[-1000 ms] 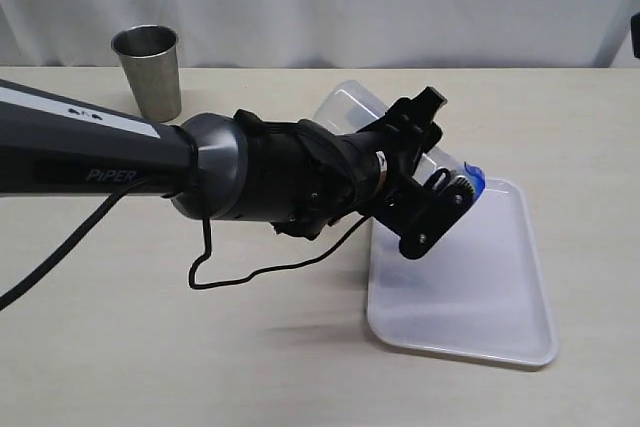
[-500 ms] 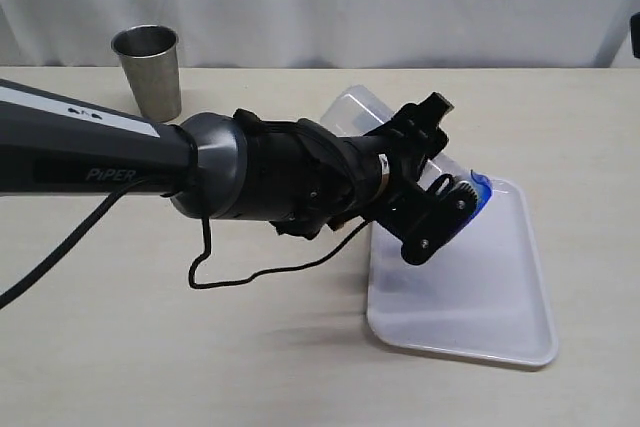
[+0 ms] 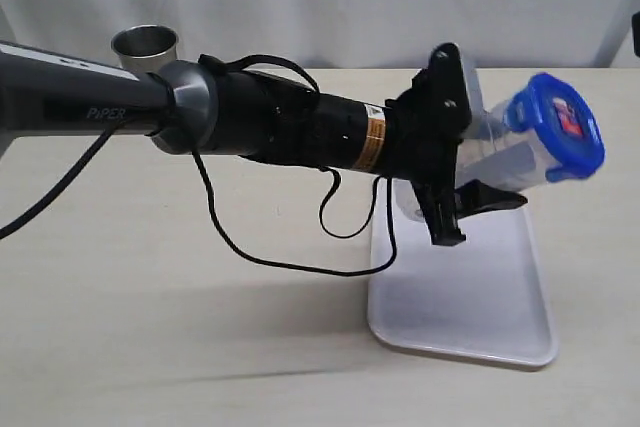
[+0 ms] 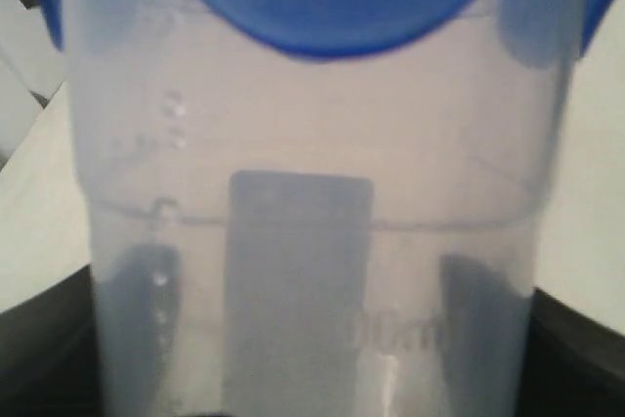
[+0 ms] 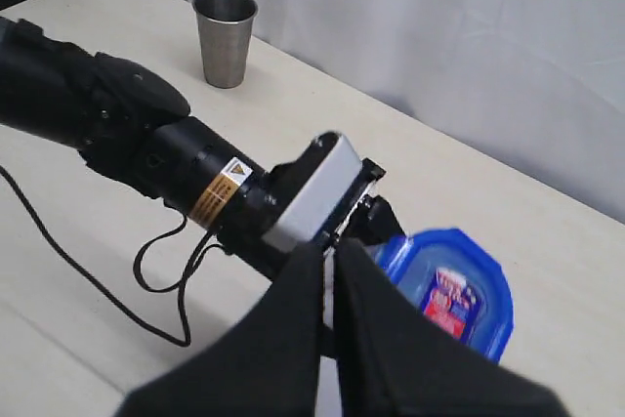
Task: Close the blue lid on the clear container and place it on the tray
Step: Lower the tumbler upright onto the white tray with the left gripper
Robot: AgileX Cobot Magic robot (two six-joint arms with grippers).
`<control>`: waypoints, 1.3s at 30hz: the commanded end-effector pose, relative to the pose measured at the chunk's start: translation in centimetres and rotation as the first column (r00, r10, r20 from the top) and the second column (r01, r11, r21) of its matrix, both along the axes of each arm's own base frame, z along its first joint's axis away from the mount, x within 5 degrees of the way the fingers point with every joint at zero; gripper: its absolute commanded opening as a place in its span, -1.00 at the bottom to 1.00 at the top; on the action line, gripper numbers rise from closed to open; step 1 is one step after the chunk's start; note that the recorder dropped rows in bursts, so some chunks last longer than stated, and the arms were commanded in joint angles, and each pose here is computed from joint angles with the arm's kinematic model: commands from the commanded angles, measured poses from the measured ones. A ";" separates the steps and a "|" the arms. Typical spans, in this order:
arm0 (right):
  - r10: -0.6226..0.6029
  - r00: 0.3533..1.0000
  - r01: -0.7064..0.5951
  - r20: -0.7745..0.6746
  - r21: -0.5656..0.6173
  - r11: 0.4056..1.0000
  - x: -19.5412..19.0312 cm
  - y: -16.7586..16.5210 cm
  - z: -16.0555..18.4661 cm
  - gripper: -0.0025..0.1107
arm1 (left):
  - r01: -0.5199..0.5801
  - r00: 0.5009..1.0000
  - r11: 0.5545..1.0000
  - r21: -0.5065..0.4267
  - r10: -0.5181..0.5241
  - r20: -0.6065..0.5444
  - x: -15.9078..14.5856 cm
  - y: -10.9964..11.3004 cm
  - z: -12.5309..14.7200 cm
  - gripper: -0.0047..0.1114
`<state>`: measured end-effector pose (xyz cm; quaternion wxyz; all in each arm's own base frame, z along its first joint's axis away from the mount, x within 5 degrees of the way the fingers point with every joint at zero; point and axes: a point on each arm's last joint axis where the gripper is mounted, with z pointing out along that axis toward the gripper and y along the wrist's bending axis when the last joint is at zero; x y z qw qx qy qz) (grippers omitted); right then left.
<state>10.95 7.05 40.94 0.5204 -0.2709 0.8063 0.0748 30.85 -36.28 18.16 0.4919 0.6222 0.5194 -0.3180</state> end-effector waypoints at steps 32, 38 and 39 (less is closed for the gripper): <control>0.000 1.000 0.000 0.001 0.008 1.000 0.2 0.2 -0.9 -0.88 | -0.081 0.925 0.933 -0.351 -0.061 -0.375 3.5 -1.1 -13.0 -0.92; 0.000 1.000 0.000 0.001 0.008 1.000 0.2 0.2 -0.9 -0.88 | -0.092 0.926 0.937 -0.337 -0.044 -0.374 3.6 -1.1 -13.2 -0.92; 0.000 1.000 0.000 0.001 0.008 1.000 0.2 0.2 -0.9 -0.88 | -0.090 0.927 0.938 -0.336 -0.045 -0.373 3.6 -1.1 -13.2 -0.91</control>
